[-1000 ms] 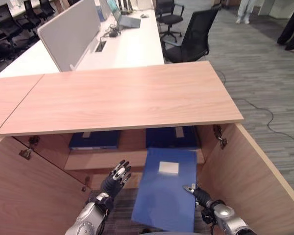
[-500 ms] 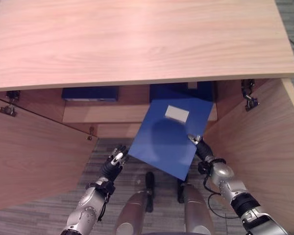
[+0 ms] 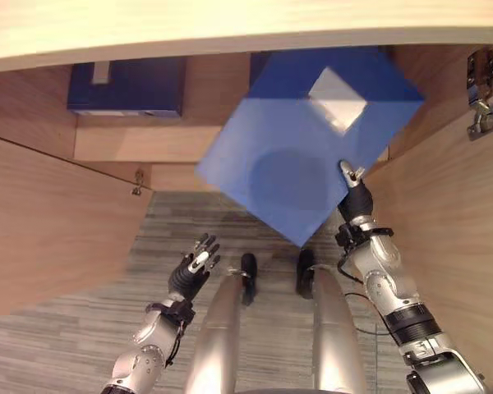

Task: Put the empty folder in the office cabinet

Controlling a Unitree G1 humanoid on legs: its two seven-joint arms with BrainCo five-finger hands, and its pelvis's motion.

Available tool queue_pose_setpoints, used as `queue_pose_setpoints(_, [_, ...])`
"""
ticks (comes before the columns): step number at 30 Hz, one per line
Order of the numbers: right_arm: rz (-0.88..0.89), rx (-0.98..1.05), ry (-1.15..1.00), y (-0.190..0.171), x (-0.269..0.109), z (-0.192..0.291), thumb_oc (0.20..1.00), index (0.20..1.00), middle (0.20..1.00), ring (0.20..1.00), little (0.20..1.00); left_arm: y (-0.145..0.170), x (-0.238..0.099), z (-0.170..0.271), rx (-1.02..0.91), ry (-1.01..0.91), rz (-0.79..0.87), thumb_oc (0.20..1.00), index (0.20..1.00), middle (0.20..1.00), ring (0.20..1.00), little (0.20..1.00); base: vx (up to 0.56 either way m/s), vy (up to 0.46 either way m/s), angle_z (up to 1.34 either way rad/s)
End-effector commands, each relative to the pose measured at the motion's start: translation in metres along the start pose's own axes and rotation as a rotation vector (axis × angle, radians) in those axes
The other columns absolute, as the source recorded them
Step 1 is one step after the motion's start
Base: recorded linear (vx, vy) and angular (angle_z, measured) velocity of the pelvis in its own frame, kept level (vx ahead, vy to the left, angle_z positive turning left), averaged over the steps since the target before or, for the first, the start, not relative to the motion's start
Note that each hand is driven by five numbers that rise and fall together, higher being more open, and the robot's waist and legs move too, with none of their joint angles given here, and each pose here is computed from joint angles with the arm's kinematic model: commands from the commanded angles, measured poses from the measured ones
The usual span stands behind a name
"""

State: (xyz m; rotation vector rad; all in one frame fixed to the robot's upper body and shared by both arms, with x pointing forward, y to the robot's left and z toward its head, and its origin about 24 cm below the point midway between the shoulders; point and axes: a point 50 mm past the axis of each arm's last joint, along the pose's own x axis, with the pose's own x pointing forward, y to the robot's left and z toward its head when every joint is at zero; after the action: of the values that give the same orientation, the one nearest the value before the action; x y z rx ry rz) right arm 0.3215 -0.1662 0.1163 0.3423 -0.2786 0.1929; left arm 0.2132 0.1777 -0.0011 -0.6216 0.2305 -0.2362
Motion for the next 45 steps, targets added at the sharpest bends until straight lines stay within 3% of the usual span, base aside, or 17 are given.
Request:
queue_pose_setpoints(1, [0.039, 0.12, -0.175, 0.022, 0.019, 0.027, 0.2, 0.2, 0.2, 0.2, 0.2, -0.004, -0.013, 0.008, 0.018, -0.036, -0.038, 1.0, 1.0, 1.0, 1.0, 1.0, 0.0, 0.0, 0.0])
queue_pose_setpoints(4, [-0.085, 0.275, -0.298, 0.015, 0.053, 0.058, 0.2, 0.2, 0.2, 0.2, 0.2, -0.007, -0.018, 0.006, 0.017, -0.013, -0.036, 1.0, 1.0, 1.0, 1.0, 1.0, 0.0, 0.018, -0.07])
queue_pose_setpoints(5, [-0.193, 0.414, -0.386, 0.005, 0.077, 0.082, 0.2, 0.2, 0.2, 0.2, 0.2, -0.009, -0.022, 0.001, 0.015, 0.025, -0.046, 1.0, 1.0, 1.0, 1.0, 1.0, 0.0, 0.031, -0.1])
queue_pose_setpoints(6, [-0.191, 0.417, -0.392, 0.004, 0.078, 0.084, 0.2, 0.2, 0.2, 0.2, 0.2, -0.009, -0.021, 0.002, 0.018, 0.023, -0.049, 1.0, 1.0, 1.0, 1.0, 1.0, 0.0, 0.048, -0.07])
queue_pose_setpoints(8, [-0.295, 0.635, -0.482, -0.003, 0.092, 0.101, 0.2, 0.2, 0.2, 0.2, 0.2, -0.014, -0.018, -0.005, 0.02, 0.072, -0.081, 1.0, 1.0, 1.0, 1.0, 1.0, 0.01, 0.046, 0.0])
queue_pose_setpoints(13, [-0.45, 0.904, -0.57, -0.017, 0.091, 0.094, 0.2, 0.2, 0.2, 0.2, 0.2, -0.02, -0.01, -0.01, 0.021, 0.098, -0.102, 1.0, 1.0, 1.0, 1.0, 1.0, 0.03, 0.014, 0.04])
queue_pose_setpoints(17, [-0.563, 0.984, -0.491, -0.017, 0.09, 0.065, 0.2, 0.2, 0.2, 0.2, 0.2, -0.021, -0.008, -0.012, 0.017, 0.103, -0.104, 1.0, 1.0, 1.0, 1.0, 1.0, 0.02, 0.001, 0.07])
queue_pose_setpoints(23, [-0.644, 1.012, -0.336, -0.008, 0.096, 0.036, 0.2, 0.2, 0.2, 0.2, 0.2, -0.025, -0.008, -0.013, 0.014, 0.114, -0.117, 1.0, 1.0, 1.0, 1.0, 1.0, 0.0, 0.001, 0.01])
queue_pose_setpoints(29, [-0.639, 1.045, -0.323, 0.002, 0.111, 0.052, 0.2, 0.2, 0.2, 0.2, 0.2, -0.029, -0.005, -0.011, 0.035, 0.119, -0.148, 1.0, 1.0, 1.0, 1.0, 1.0, 0.0, 0.0, 0.0])
queue_pose_setpoints(37, [-0.454, 0.936, -0.68, 0.002, 0.118, 0.17, 0.2, 0.2, 0.2, 0.2, 0.2, -0.026, -0.002, 0.001, 0.091, 0.098, -0.167, 1.0, 1.0, 1.0, 1.0, 1.0, 0.01, -0.006, 0.24])
queue_pose_setpoints(45, [-0.433, 0.795, -0.788, 0.0, 0.115, 0.235, 0.2, 0.2, 0.2, 0.2, 0.2, -0.019, -0.01, 0.01, 0.112, 0.097, -0.146, 1.0, 1.0, 1.0, 1.0, 1.0, 0.01, -0.001, 0.05])
